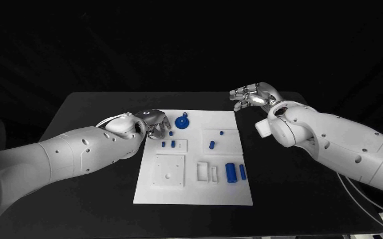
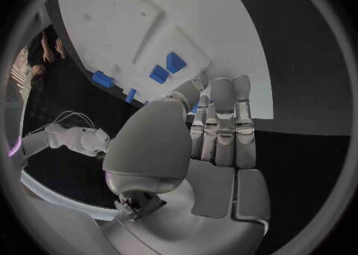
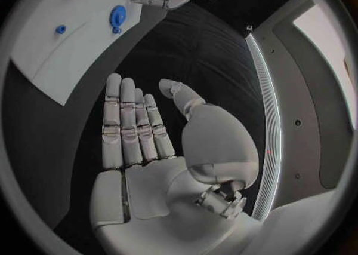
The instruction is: Assemble the parts on the task board
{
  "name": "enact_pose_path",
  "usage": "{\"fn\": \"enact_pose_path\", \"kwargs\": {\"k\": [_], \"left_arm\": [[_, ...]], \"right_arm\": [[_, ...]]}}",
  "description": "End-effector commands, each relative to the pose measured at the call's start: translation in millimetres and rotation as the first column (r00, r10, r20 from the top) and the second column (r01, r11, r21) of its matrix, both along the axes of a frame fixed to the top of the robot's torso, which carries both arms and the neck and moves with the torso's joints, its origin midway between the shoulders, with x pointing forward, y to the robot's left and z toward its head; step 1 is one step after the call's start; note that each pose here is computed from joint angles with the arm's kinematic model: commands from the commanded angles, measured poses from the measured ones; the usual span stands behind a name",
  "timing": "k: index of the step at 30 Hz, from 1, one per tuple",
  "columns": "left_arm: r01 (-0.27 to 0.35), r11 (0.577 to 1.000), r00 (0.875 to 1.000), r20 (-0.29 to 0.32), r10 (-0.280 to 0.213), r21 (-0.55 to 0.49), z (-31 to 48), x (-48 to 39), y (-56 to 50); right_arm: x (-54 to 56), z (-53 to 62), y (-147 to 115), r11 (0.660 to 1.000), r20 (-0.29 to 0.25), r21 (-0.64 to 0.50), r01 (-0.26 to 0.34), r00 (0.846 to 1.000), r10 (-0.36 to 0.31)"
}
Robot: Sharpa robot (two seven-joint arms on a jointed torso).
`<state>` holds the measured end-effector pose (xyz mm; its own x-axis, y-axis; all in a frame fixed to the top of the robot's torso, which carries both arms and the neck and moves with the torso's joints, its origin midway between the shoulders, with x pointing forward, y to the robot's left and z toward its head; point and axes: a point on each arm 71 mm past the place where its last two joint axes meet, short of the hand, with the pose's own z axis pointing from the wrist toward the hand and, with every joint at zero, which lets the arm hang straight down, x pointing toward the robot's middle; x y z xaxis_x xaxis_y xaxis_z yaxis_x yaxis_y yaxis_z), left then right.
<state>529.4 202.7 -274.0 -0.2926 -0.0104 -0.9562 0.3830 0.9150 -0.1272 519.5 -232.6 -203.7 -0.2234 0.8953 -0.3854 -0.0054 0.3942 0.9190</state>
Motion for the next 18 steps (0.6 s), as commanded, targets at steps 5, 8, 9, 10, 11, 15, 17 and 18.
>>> {"fn": "enact_pose_path", "kwargs": {"k": [5, 8, 9, 10, 11, 15, 17, 18], "left_arm": [[-0.03, 0.999, 0.999, 0.033, 0.03, -0.021, 3.4, 3.4, 7.1], [-0.057, 0.998, 0.998, 0.039, 0.059, -0.04, 5.4, 5.4, 14.0], [-0.07, 0.996, 0.997, 0.039, 0.072, -0.055, 7.0, 6.5, 16.6], [-0.085, 0.994, 0.995, 0.036, 0.088, -0.075, 8.9, 7.8, 19.4], [-0.096, 0.991, 0.995, 0.032, 0.099, -0.09, 10.3, 8.6, 21.2], [-0.179, 0.955, 0.983, -0.013, 0.181, -0.238, 22.8, 13.7, 33.8], [-0.235, 0.908, 0.972, -0.061, 0.228, -0.347, 31.1, 15.3, 40.4], [-0.263, 0.877, 0.964, -0.09, 0.248, -0.402, 35.3, 15.6, 43.5]], "right_arm": [[1.0, -1.2, 2, 0.986, 0.04, -0.147, -0.073, 0.996, 0.08], [1.8, -2.1, 4, 0.963, 0.063, -0.248, -0.102, 0.991, 0.121], [2.0, -2.5, 5, 0.951, 0.071, -0.288, -0.113, 0.988, 0.139], [2.2, -2.8, 6, 0.936, 0.08, -0.329, -0.122, 0.984, 0.156], [2.3, -3.0, 7, 0.926, 0.085, -0.355, -0.127, 0.982, 0.167], [2.9, -4.5, 14, 0.843, 0.113, -0.518, -0.143, 0.966, 0.233], [3.1, -5.9, 18, 0.793, 0.119, -0.592, -0.141, 0.958, 0.26], [3.3, -6.9, 19, 0.77, 0.118, -0.623, -0.14, 0.956, 0.269]]}}
